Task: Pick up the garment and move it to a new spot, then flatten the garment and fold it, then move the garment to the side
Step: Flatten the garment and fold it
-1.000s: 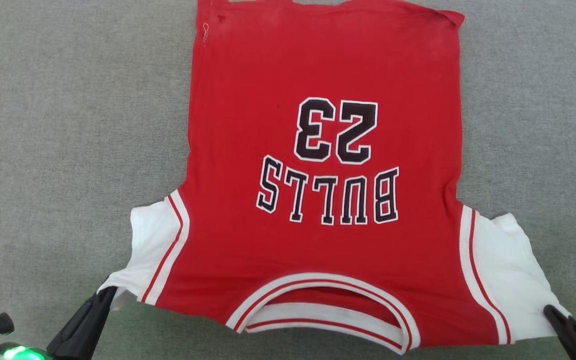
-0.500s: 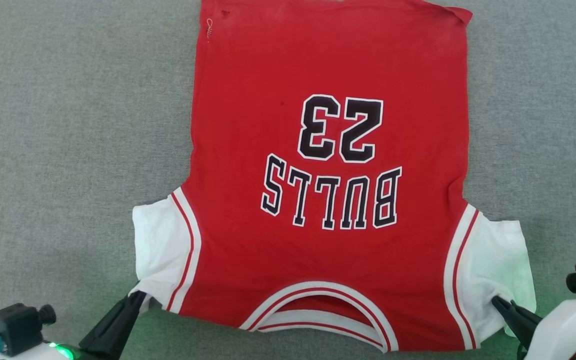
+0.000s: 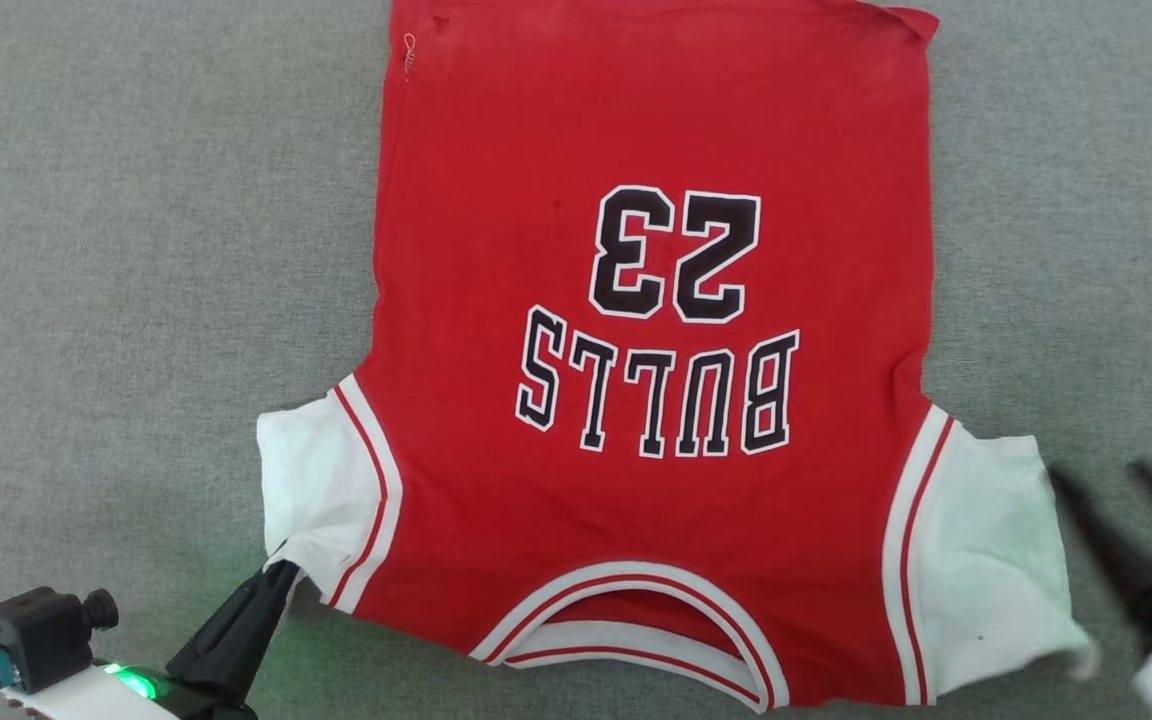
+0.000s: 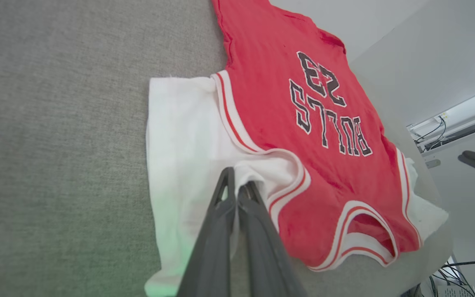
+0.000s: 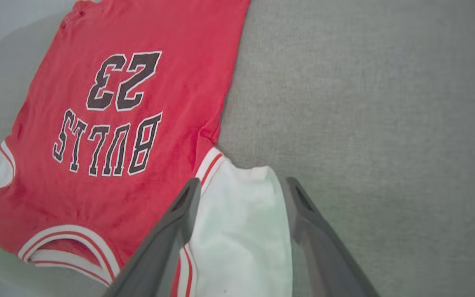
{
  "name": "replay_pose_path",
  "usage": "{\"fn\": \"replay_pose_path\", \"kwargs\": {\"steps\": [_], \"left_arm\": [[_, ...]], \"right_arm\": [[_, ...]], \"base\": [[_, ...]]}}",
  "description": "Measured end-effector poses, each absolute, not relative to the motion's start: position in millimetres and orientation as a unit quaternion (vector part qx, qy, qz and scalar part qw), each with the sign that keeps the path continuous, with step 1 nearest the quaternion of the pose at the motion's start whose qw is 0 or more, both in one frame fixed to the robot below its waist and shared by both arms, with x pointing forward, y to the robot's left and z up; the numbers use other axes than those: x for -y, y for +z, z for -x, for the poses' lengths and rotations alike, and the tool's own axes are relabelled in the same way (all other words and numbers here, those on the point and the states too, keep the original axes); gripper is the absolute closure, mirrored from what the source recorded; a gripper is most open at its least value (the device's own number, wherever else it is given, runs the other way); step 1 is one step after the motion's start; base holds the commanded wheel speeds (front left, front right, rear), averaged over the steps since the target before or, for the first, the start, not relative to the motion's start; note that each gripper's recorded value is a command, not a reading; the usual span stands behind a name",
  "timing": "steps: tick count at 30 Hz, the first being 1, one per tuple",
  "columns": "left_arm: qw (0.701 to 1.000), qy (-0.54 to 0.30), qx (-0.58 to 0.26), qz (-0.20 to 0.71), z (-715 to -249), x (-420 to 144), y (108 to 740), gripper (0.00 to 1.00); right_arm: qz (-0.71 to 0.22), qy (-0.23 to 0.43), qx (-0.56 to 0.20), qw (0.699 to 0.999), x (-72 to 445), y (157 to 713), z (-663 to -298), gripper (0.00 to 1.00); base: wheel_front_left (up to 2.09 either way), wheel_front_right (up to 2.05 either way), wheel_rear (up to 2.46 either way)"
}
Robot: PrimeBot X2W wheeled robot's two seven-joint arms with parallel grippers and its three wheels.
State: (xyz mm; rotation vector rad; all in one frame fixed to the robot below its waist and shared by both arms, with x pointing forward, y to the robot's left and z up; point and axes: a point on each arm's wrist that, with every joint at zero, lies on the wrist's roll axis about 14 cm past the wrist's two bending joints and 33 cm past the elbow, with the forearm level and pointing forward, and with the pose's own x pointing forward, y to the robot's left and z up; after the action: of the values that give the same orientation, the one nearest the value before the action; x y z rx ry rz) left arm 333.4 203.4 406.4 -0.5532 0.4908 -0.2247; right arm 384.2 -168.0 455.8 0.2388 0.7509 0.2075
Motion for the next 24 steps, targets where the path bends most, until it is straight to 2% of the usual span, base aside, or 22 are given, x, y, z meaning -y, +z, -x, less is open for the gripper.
{"fn": "replay_pose_path", "kwargs": {"steps": [5, 8, 14, 19, 24], "left_arm": [[0.928, -0.117, -0.235, 0.263, -337.7, -201.3, 408.5, 1.00], [0.930, -0.116, -0.229, 0.262, -344.0, -201.5, 409.6, 1.00], [0.932, -0.122, -0.222, 0.261, -357.1, -197.5, 411.3, 1.00], [0.930, -0.108, -0.229, 0.268, -364.0, -198.6, 402.3, 1.00], [0.928, -0.087, -0.245, 0.267, -364.3, -206.4, 389.4, 1.00]], "right_arm": [[-0.044, 0.094, -0.313, 0.944, 181.4, 495.0, -430.9, 0.00], [-0.015, 0.098, -0.279, 0.955, 175.2, 512.0, -474.8, 0.00], [0.007, 0.095, -0.277, 0.956, 154.3, 504.1, -568.2, 0.00], [0.027, 0.076, -0.332, 0.940, 140.3, 457.4, -621.9, 0.00], [0.015, 0.074, -0.419, 0.905, 117.7, 400.8, -640.7, 0.00]], "base": [[0.00, 0.00, 0.00], [0.00, 0.00, 0.00], [0.00, 0.00, 0.00], [0.00, 0.00, 0.00], [0.00, 0.00, 0.00]]}}
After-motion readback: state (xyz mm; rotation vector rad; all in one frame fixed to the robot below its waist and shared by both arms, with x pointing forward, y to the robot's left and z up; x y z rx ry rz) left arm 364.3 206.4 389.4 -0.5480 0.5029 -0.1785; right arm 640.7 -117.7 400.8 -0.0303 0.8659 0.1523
